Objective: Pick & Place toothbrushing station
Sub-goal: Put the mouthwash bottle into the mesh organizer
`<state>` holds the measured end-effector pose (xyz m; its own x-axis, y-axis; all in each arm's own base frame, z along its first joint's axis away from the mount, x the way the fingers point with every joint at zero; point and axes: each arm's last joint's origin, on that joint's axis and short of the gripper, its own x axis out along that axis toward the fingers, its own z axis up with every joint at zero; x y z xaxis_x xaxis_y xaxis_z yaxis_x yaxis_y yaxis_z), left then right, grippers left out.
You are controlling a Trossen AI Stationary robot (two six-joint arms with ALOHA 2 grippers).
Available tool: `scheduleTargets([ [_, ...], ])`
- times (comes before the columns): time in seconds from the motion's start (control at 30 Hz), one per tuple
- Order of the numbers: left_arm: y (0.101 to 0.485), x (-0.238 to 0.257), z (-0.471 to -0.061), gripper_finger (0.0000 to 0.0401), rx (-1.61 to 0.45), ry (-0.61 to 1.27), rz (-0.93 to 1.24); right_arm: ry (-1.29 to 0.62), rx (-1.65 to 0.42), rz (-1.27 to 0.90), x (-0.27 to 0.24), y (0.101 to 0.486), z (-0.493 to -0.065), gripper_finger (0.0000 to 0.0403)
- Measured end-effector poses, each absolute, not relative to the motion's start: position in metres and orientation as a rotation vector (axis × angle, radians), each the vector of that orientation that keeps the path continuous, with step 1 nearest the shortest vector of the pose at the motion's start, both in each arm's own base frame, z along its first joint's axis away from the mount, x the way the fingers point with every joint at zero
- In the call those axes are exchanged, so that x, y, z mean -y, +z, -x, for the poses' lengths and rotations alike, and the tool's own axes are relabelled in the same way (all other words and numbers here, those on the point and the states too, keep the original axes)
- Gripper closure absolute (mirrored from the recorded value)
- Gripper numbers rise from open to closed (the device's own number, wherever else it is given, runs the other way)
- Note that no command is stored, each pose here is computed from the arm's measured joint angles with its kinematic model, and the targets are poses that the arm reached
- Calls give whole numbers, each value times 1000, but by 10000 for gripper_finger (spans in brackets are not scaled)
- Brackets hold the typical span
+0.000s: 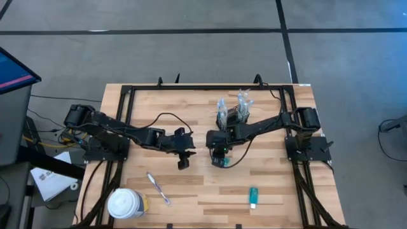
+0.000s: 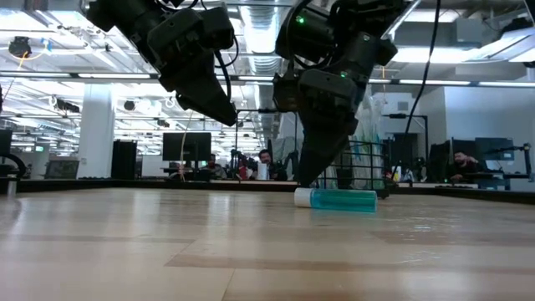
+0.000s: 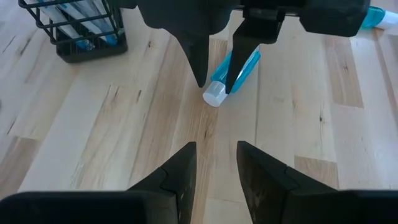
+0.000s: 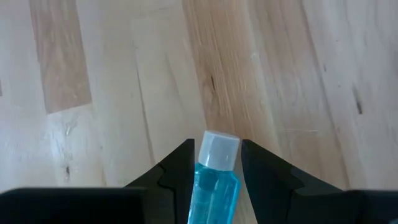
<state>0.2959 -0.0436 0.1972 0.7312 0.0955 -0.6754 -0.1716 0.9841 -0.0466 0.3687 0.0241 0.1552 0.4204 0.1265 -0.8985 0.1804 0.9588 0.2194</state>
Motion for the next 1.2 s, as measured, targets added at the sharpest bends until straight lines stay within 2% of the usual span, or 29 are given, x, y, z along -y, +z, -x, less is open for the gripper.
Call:
scheduleTargets([
  [0.4,198,44,-296,293,-729,143,111,-22,-1187,-286,-32,129,-381,281],
  [1.2,195,44,-295,293,-732,144,110,44,-1295,-183,-41,145,-381,281],
])
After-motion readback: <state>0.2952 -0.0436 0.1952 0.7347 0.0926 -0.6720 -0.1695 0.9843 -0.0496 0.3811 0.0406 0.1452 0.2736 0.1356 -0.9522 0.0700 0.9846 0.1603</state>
